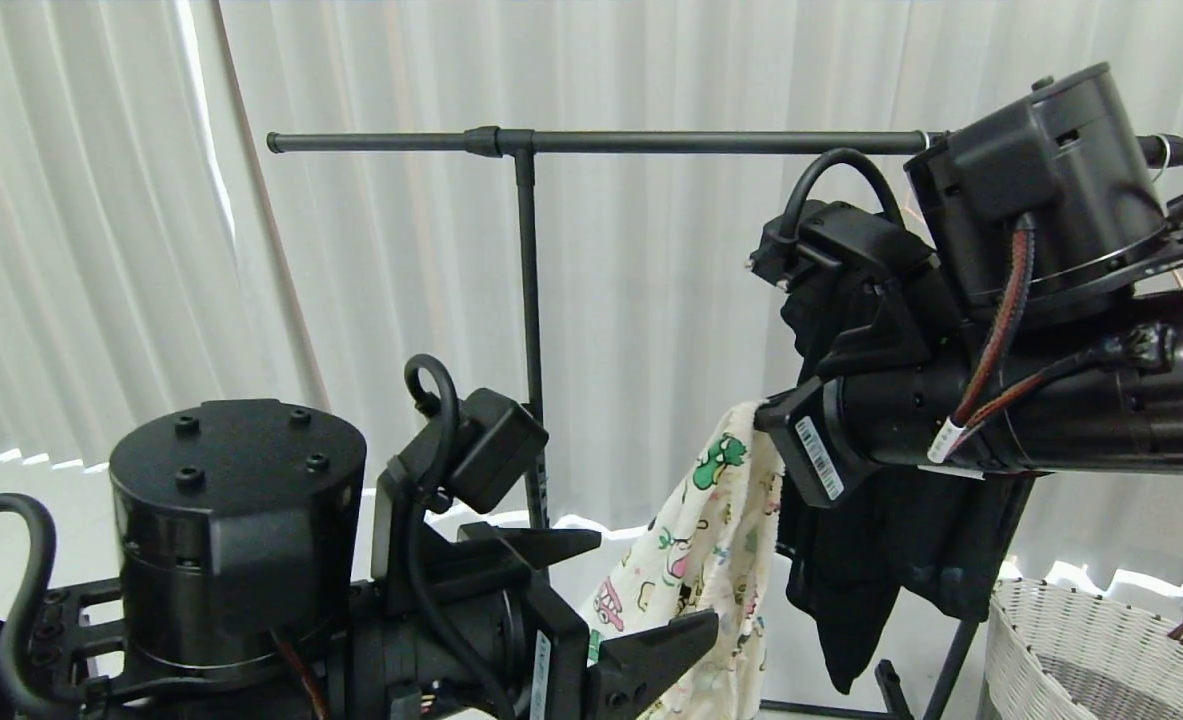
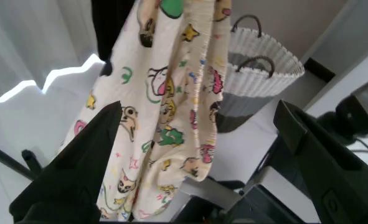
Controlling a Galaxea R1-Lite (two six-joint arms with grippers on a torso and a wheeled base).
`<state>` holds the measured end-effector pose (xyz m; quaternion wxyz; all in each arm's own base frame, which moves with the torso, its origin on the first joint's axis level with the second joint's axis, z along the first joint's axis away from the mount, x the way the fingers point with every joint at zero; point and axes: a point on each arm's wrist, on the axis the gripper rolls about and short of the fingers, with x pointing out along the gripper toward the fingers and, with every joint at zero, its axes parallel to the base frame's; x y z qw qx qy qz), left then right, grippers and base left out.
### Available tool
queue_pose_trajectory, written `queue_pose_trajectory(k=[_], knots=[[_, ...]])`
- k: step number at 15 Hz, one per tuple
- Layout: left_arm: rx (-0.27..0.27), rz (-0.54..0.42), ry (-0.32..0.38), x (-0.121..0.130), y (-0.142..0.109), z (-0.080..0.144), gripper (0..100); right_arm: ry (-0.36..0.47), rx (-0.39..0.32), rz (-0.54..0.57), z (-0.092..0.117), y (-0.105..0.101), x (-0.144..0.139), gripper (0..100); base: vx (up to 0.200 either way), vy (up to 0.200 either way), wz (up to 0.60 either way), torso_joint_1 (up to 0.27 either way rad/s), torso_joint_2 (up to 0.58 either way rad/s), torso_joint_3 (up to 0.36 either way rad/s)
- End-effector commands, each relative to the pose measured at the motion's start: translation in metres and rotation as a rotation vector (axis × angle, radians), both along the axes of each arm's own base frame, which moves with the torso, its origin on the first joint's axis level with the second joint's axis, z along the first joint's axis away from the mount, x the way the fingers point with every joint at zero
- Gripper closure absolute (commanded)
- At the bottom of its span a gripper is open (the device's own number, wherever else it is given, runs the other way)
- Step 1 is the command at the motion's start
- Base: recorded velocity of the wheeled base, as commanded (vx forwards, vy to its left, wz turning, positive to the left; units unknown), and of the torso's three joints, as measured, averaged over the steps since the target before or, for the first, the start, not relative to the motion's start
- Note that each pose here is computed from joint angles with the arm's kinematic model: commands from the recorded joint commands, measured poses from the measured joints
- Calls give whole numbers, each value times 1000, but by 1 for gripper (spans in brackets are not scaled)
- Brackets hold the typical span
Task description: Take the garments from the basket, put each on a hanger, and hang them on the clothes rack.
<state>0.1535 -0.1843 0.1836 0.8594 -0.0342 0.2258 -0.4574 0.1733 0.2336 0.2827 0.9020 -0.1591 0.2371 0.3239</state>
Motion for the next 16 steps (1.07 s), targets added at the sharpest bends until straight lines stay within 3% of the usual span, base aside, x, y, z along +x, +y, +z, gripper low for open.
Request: queue_pose_trajectory(k=[1, 5, 8, 10, 12, 15, 16], knots=[[18, 3, 35, 0, -2, -8, 0, -2, 2, 32, 1, 6, -7, 100, 0, 0, 0, 0, 0, 0], [12, 40, 77, 8, -5, -15, 0, -12, 20, 79, 6, 12, -20, 100, 0, 0, 0, 0, 0, 0], [25, -7, 85, 7, -23, -19, 0, -15, 24, 82, 8, 12, -21, 100, 0, 0, 0, 0, 0, 0], [57, 16, 98, 13, -30, -28, 0, -17, 28, 83, 9, 12, -21, 100, 0, 0, 0, 0, 0, 0], [99, 108, 89, 23, -32, -36, 0, -19, 32, 85, 10, 10, -22, 100, 0, 0, 0, 0, 0, 0], [123, 130, 100, 23, -28, -43, 0, -22, 35, 87, 11, 11, -23, 100, 0, 0, 0, 0, 0, 0], [175, 143, 125, 22, -27, -58, 0, -21, 34, 96, 11, 12, -25, 100, 0, 0, 0, 0, 0, 0]])
